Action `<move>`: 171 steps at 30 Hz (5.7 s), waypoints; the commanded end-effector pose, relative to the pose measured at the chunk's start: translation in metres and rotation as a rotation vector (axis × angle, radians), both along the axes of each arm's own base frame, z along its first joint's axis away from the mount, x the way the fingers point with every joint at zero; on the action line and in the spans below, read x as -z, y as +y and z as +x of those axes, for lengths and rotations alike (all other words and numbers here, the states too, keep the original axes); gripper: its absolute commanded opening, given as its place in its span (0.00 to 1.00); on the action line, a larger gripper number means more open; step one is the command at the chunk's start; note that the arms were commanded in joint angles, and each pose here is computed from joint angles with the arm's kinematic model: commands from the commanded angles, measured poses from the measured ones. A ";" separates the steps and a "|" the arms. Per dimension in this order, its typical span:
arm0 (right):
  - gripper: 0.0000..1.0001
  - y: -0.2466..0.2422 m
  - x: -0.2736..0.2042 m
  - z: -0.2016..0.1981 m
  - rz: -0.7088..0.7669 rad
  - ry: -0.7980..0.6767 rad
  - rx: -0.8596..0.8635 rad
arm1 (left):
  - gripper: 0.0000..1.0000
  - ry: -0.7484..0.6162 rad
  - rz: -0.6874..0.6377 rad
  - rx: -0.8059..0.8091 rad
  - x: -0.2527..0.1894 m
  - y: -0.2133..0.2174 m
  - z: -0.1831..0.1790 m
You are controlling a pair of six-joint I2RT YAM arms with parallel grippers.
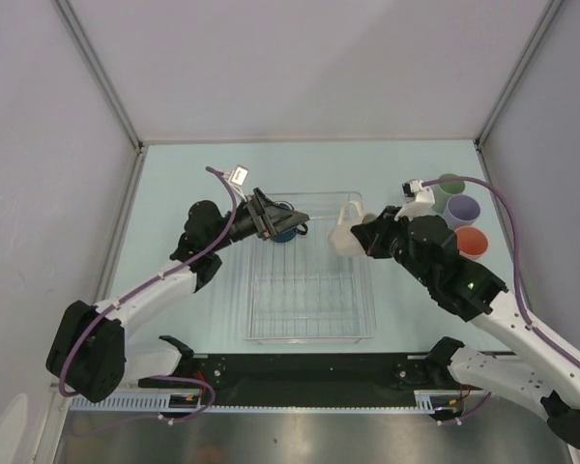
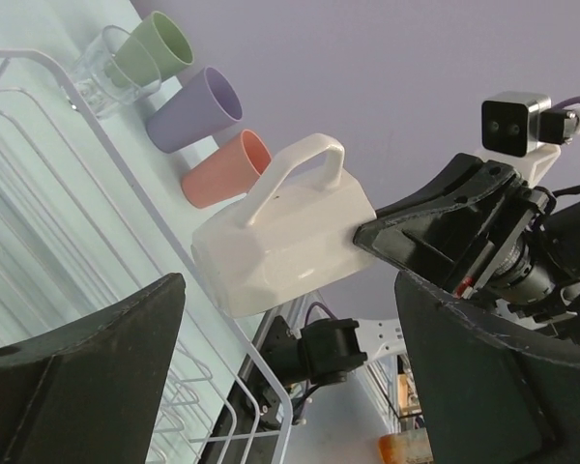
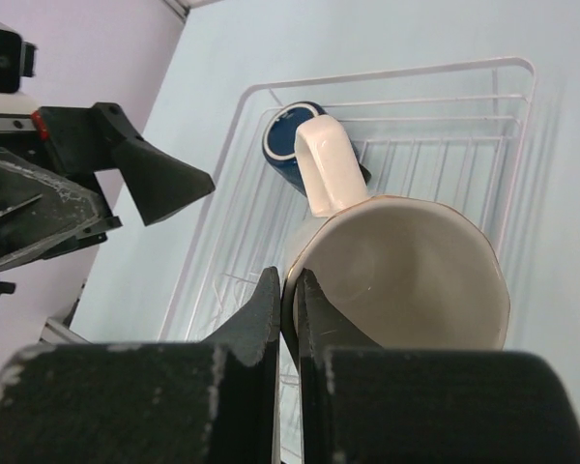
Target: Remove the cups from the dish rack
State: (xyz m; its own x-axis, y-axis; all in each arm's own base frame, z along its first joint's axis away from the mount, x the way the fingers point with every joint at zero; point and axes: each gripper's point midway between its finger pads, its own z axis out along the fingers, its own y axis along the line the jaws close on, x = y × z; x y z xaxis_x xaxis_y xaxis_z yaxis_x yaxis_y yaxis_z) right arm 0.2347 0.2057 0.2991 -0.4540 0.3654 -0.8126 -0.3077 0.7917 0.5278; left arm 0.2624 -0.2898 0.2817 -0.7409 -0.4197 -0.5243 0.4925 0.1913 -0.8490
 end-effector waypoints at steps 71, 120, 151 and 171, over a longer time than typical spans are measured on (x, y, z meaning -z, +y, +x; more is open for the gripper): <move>0.00 -0.174 0.194 0.137 -0.558 0.484 0.794 | 0.89 0.193 0.375 -0.214 0.092 0.048 -0.002; 0.75 -0.037 0.051 0.071 -0.226 0.123 0.270 | 0.99 0.240 1.064 -0.481 0.138 0.080 0.107; 0.73 -0.023 0.062 0.063 -0.230 0.114 0.209 | 1.00 0.247 1.218 -0.461 0.190 0.050 0.148; 0.72 -0.019 0.072 0.064 -0.234 0.128 0.196 | 0.00 0.279 1.308 -0.480 0.215 0.063 0.142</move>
State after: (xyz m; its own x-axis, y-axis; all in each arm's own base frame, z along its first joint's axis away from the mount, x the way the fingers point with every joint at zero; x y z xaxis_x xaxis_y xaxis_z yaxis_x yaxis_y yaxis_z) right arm 0.2959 0.1816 0.2211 -0.5140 0.2633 -0.8164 -0.0594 0.9385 0.3401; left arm 0.4099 -0.2350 0.0641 -0.8103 -0.0161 -0.5858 0.0019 0.9995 -0.0302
